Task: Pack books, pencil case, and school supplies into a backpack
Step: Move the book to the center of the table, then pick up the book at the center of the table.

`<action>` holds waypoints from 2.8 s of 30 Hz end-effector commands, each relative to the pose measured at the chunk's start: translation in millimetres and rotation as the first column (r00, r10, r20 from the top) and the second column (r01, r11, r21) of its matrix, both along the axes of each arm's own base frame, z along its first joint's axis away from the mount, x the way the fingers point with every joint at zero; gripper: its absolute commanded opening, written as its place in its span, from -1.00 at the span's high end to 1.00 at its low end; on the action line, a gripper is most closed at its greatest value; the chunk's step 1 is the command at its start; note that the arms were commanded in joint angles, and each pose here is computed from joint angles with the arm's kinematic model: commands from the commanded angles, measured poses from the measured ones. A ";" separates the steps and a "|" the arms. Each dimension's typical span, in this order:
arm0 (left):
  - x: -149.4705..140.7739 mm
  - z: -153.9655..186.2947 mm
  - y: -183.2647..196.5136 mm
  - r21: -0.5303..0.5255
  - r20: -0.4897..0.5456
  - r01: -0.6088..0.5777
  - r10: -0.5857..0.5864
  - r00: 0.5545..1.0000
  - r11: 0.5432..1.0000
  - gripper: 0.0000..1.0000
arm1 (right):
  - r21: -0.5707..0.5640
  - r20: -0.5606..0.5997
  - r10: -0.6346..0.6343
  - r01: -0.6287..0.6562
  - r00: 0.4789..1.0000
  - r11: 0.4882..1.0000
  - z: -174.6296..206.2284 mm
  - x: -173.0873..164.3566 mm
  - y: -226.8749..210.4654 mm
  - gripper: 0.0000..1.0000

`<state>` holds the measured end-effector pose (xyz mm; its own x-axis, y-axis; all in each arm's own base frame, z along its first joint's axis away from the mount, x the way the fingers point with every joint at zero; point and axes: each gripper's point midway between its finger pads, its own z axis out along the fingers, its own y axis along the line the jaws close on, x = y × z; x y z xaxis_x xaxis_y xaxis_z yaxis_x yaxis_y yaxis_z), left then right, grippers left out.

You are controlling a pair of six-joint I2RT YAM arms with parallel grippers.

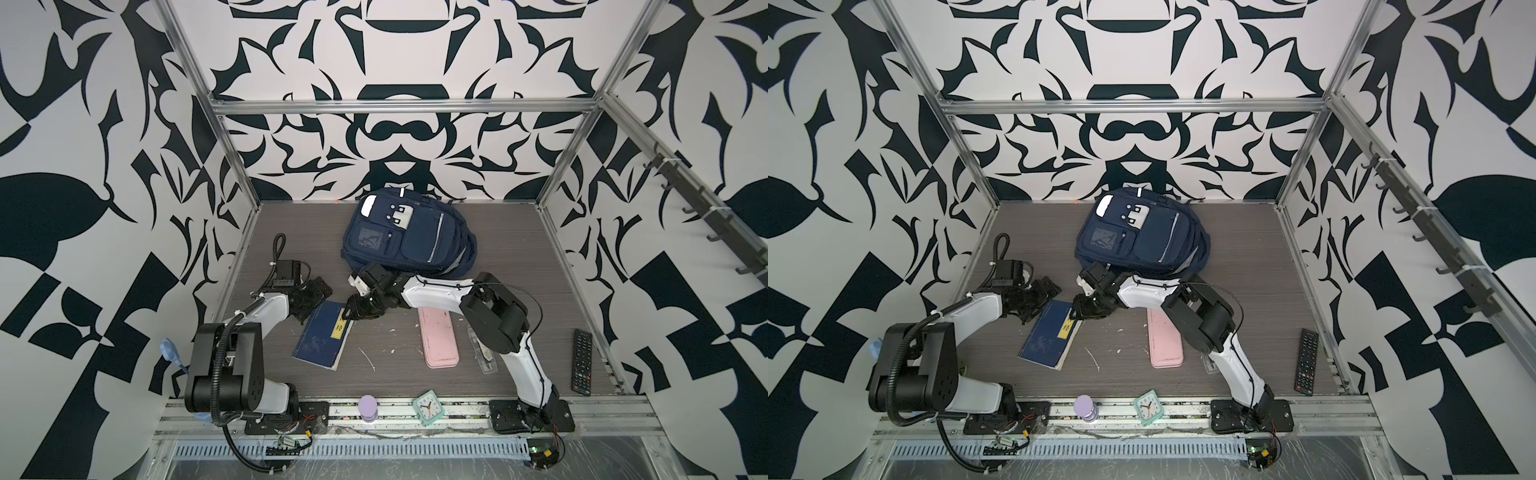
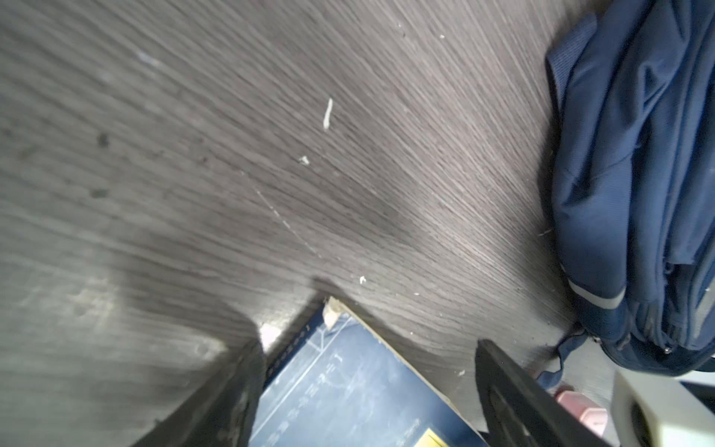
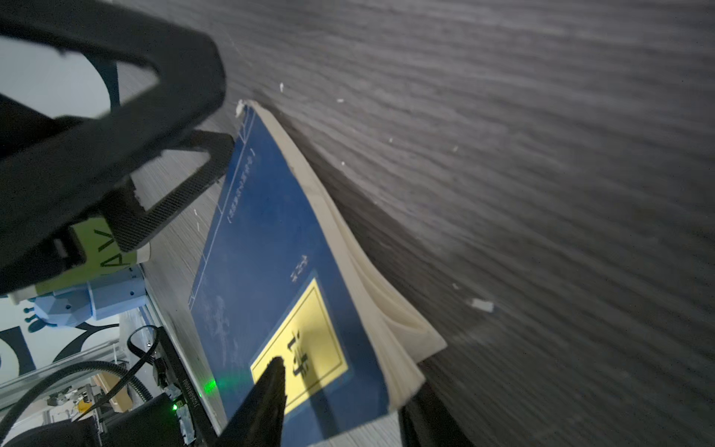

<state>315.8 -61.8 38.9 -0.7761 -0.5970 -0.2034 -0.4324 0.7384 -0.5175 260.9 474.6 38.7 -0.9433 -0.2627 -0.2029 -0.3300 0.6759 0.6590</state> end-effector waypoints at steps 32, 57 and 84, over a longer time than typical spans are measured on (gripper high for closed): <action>-60.8 -11.5 -67.2 -0.065 -0.141 0.234 -0.241 0.960 0.970 -0.73 | -0.061 0.108 -0.115 0.123 0.987 0.991 47.4 38.7 -111.8 0.04; -111.5 -28.0 -78.5 -0.037 -0.196 0.302 -0.304 0.932 0.952 -0.72 | -0.133 0.025 -0.060 0.063 0.998 0.989 0.4 10.1 -103.1 0.42; -76.3 72.8 -124.6 -0.175 0.341 0.462 -0.386 0.857 0.869 -0.59 | -0.185 -0.017 0.014 -0.017 1.000 0.983 -33.0 -7.5 -77.7 0.76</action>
